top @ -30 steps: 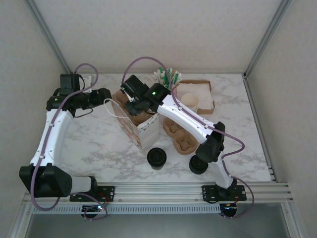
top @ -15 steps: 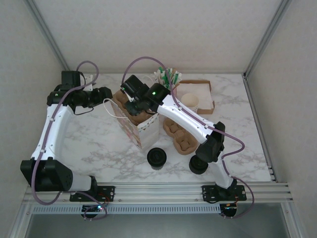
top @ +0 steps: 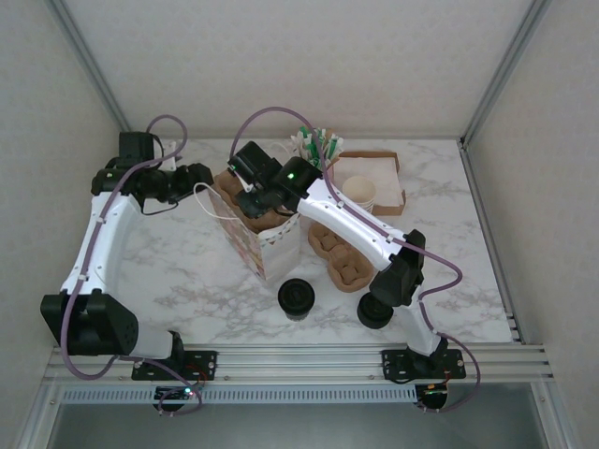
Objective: Pack the takeout coffee
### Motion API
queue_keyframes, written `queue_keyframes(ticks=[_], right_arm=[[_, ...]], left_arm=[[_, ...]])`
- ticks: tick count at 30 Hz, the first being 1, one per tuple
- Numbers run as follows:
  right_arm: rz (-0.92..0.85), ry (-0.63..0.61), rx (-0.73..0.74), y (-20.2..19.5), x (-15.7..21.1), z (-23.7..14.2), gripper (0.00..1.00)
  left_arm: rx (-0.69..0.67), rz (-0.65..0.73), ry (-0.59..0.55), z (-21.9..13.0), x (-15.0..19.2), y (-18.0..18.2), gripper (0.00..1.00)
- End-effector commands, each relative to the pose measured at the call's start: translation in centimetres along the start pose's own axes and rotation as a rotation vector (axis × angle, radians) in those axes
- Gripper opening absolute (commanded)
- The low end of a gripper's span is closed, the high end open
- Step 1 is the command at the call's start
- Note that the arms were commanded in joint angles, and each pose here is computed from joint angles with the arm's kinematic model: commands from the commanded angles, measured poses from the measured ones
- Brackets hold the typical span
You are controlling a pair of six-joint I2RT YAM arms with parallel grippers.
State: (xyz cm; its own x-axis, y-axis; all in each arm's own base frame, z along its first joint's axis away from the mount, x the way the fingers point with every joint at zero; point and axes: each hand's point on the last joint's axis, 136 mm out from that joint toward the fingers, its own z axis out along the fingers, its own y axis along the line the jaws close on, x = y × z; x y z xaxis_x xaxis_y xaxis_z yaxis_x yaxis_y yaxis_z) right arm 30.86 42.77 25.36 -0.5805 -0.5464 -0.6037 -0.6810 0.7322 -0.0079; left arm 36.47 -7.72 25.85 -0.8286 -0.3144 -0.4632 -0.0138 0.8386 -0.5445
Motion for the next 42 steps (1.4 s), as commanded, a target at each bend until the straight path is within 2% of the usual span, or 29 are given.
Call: queue_keyframes(ticks=[1, 13, 22, 42], right_arm=[[0.002, -0.015, -0.016, 0.6, -0.2, -1.4, 0.32], [-0.003, -0.004, -0.004, 0.5, 0.2, -1.3, 0.32], [-0.012, -0.003, 0.003, 0.6, 0.2, -1.4, 0.32], [-0.017, 0.155, 0.039, -0.3, 2.5, 2.2, 0.32]], left_arm=[[-0.023, -0.025, -0.038, -0.2, -1.2, 0.3, 0.66], [-0.032, -0.076, -0.084, 0.4, -1.6, 0.8, 0.66], [-0.026, -0.078, -0.069, 0.8, -1.2, 0.6, 0.67], [0.050, -0.011, -0.100, -1.2, -0.9, -1.8, 0.70]])
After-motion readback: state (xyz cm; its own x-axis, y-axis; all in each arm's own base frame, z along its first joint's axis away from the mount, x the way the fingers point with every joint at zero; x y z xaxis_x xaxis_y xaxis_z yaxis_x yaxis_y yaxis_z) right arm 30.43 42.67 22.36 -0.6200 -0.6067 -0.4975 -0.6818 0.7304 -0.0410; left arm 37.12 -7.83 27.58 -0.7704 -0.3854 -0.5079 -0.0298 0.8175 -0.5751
